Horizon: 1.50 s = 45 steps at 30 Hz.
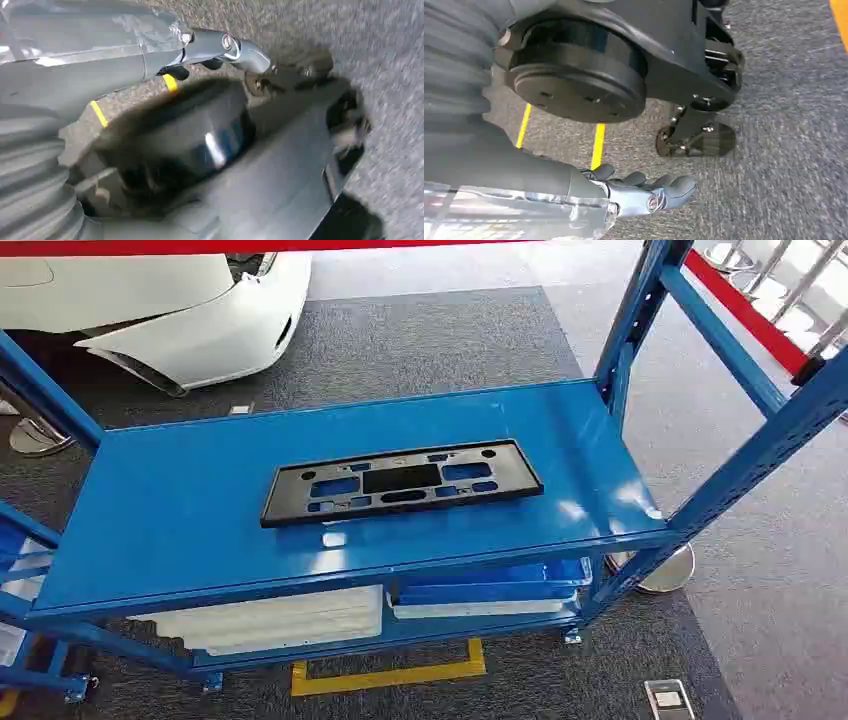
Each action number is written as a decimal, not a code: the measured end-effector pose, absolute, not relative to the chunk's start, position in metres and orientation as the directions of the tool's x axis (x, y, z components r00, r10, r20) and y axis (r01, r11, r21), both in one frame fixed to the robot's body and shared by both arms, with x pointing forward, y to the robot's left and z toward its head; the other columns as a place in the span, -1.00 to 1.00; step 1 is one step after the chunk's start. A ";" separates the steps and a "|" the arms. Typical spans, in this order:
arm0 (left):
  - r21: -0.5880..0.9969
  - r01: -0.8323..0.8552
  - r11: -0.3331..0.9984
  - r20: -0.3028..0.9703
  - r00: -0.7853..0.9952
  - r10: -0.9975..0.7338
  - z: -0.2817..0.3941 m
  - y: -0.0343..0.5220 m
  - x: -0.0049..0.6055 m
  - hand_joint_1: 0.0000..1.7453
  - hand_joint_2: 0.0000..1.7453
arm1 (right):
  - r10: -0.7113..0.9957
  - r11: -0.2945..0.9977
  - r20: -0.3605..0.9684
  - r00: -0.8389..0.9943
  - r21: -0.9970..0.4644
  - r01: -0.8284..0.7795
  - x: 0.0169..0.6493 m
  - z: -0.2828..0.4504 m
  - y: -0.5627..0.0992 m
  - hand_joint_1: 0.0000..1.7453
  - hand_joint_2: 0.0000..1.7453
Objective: Take the parts from the cabinet and place them on the table.
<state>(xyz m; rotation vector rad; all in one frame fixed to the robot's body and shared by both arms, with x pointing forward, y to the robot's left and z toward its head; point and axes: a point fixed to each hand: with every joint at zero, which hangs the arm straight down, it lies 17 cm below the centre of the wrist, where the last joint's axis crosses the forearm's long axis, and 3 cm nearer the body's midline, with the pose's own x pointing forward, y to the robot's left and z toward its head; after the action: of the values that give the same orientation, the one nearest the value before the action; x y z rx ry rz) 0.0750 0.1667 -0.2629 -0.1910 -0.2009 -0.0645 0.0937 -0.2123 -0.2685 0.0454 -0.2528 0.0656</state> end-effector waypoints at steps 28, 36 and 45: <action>-0.115 0.227 0.967 0.111 0.970 -0.215 -0.266 0.162 0.076 -1.00 -1.00 | -0.204 0.883 0.350 0.914 -0.338 0.326 0.129 -0.263 -0.348 -1.00 -1.00; -0.113 0.245 0.963 0.113 0.966 -0.233 -0.269 0.182 0.075 -1.00 -1.00 | -0.228 0.746 0.468 0.854 -0.479 0.462 0.142 -0.241 -0.422 -1.00 -1.00; -0.093 0.292 0.952 0.113 0.953 -0.281 -0.271 0.200 0.072 -1.00 -1.00 | -0.085 0.646 0.680 0.728 -0.519 0.560 0.200 -0.194 -0.470 -1.00 1.00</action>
<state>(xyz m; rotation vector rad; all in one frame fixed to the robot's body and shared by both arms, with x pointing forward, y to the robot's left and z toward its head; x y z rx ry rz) 0.0720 0.2003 -0.2715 -0.1093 -0.0991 -0.2917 0.2000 -0.4701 -0.1938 -0.7912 -0.6665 -0.3992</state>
